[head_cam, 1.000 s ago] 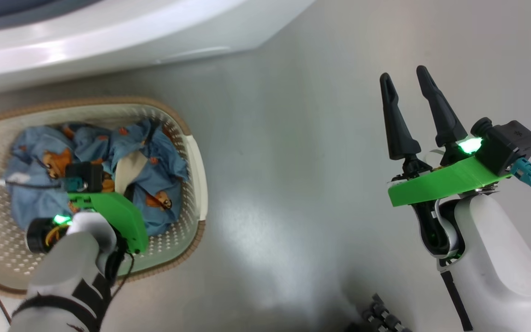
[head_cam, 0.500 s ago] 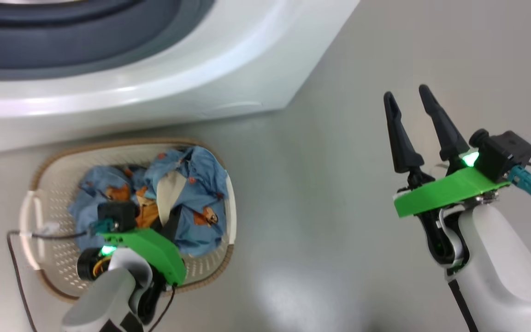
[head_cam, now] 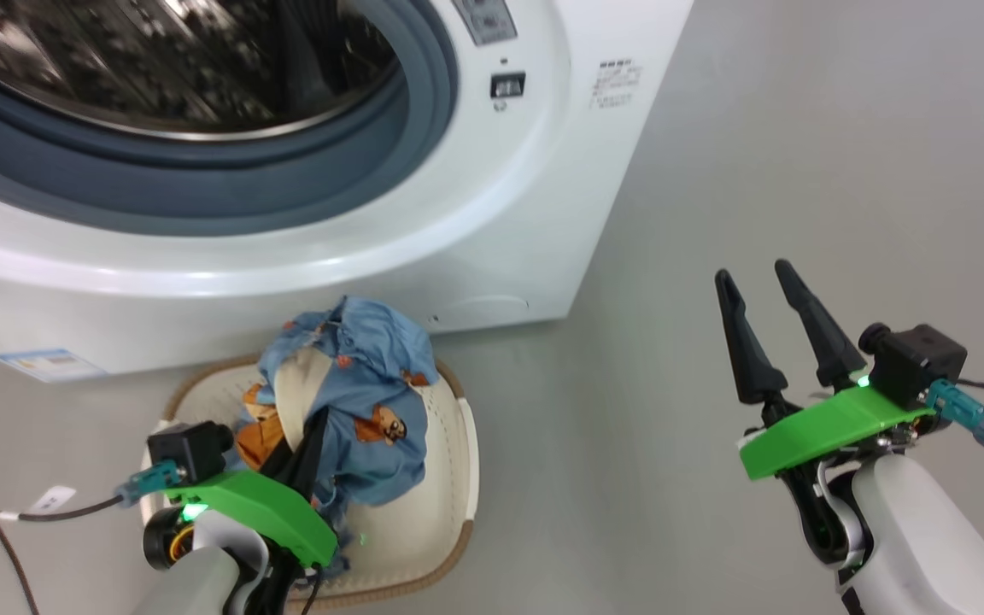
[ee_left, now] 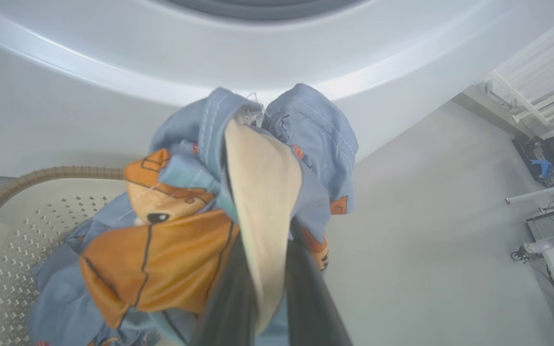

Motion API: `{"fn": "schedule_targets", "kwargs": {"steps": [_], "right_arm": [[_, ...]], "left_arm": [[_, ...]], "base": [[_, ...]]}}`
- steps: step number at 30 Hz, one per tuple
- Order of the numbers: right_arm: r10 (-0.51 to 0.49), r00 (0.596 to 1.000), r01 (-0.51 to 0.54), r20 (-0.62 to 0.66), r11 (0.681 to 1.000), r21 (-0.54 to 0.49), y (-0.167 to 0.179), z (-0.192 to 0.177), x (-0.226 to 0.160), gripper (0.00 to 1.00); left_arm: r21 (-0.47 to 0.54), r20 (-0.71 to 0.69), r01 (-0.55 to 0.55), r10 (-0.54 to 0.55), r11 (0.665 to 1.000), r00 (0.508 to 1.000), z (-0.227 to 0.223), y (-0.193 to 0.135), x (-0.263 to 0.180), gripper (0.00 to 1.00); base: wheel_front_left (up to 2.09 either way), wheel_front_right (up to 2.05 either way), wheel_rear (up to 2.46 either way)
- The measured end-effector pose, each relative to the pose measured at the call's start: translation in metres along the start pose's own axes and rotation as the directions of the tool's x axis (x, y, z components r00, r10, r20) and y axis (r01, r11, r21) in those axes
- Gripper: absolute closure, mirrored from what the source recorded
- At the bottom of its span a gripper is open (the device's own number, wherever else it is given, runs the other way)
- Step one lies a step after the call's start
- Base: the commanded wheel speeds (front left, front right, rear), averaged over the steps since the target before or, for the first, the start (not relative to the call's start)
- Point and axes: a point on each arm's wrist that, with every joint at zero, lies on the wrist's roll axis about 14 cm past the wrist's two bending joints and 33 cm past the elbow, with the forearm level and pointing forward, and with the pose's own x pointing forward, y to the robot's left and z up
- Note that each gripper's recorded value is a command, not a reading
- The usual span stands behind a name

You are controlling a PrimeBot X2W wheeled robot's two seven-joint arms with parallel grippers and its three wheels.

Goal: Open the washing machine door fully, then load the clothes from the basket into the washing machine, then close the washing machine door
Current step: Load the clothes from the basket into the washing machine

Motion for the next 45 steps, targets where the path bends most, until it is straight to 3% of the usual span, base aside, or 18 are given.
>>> {"fn": "schedule_targets", "kwargs": {"steps": [9,22,36,45], "right_arm": [[0.037,0.998,-0.037,0.049,0.999,-0.006,0.016,0.022,-0.020,0.00],[0.087,0.990,-0.083,0.112,0.996,-0.036,0.029,0.050,-0.038,0.00],[0.107,0.985,-0.102,0.138,0.994,-0.043,0.035,0.059,-0.047,0.00],[0.106,0.984,-0.100,0.140,0.994,-0.047,0.034,0.060,-0.048,0.00]], "left_arm": [[0.038,0.217,0.017,-0.025,0.999,0.976,0.059,-0.018,-0.039,1.00],[0.112,0.483,-0.035,-0.024,0.993,0.875,0.117,-0.040,-0.104,1.00],[0.193,0.578,-0.108,-0.024,0.975,0.816,0.138,-0.051,-0.134,1.00],[0.191,0.577,-0.118,-0.014,0.975,0.816,0.135,-0.050,-0.136,1.00]], "base": [[0.00,0.00,0.00],[0.00,0.00,0.00],[0.00,0.00,0.00],[0.00,0.00,0.00]]}}
